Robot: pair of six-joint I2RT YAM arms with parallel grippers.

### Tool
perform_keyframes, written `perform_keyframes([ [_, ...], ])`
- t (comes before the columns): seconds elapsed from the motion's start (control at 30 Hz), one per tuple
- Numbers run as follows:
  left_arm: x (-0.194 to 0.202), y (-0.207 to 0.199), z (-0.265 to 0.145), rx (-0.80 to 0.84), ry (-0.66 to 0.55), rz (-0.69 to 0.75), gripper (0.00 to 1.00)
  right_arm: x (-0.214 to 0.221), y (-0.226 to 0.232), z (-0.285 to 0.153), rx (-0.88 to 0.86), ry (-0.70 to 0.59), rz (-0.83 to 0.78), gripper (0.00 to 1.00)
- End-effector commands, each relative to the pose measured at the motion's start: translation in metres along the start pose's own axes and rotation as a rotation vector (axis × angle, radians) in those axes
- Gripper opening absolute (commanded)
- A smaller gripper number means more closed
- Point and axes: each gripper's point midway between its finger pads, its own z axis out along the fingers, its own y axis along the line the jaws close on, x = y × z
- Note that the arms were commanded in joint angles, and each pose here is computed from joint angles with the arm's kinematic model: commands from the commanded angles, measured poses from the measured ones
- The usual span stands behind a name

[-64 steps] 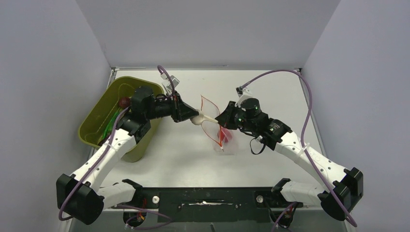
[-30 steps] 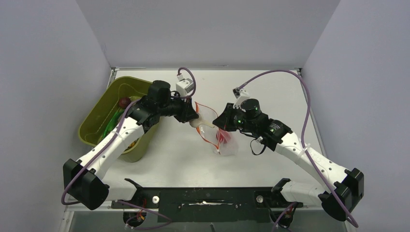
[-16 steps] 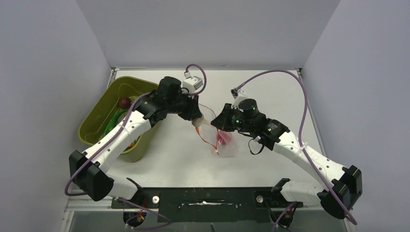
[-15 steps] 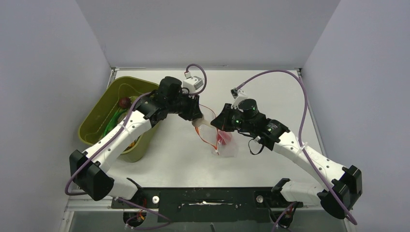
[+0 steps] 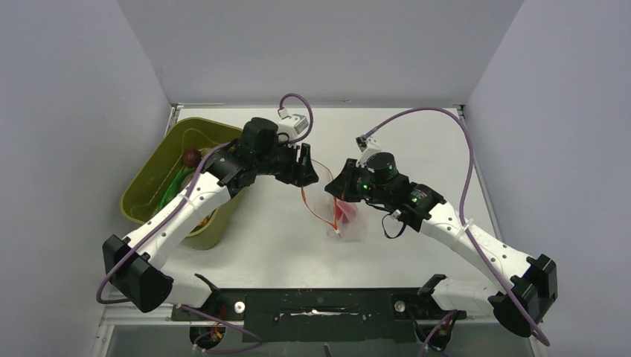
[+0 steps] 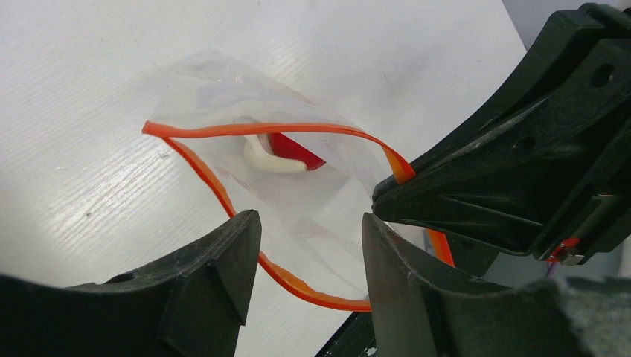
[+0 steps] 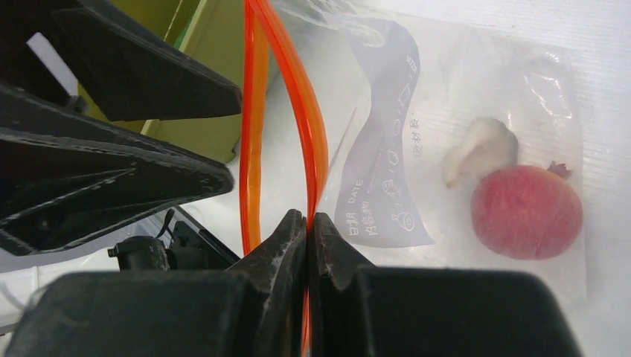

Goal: Place the food in the zip-top bag and seal the zipper
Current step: Place the fake vegetable in the zipper food storage bag.

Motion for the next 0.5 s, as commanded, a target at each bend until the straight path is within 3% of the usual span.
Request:
perform_keyframes([
  [0.0, -0.034, -0.012, -0.025, -0.005, -0.159, -0.005, 0.52, -0.024, 0.014, -0.011, -0.031, -0.104, 0.000, 0.00],
  [0.2, -0.039, -0.005, -0.035, -0.052, -0.222, -0.029, 0.56, -0.030, 0.009, -0.019, -0.007, -0.147, 0.017, 0.00],
  [0.47, -0.025, -0.008, -0.019, 0.013, -0.205, -0.064, 0.57, -0.034, 0.010, -0.024, -0.010, -0.174, 0.026, 0.00],
])
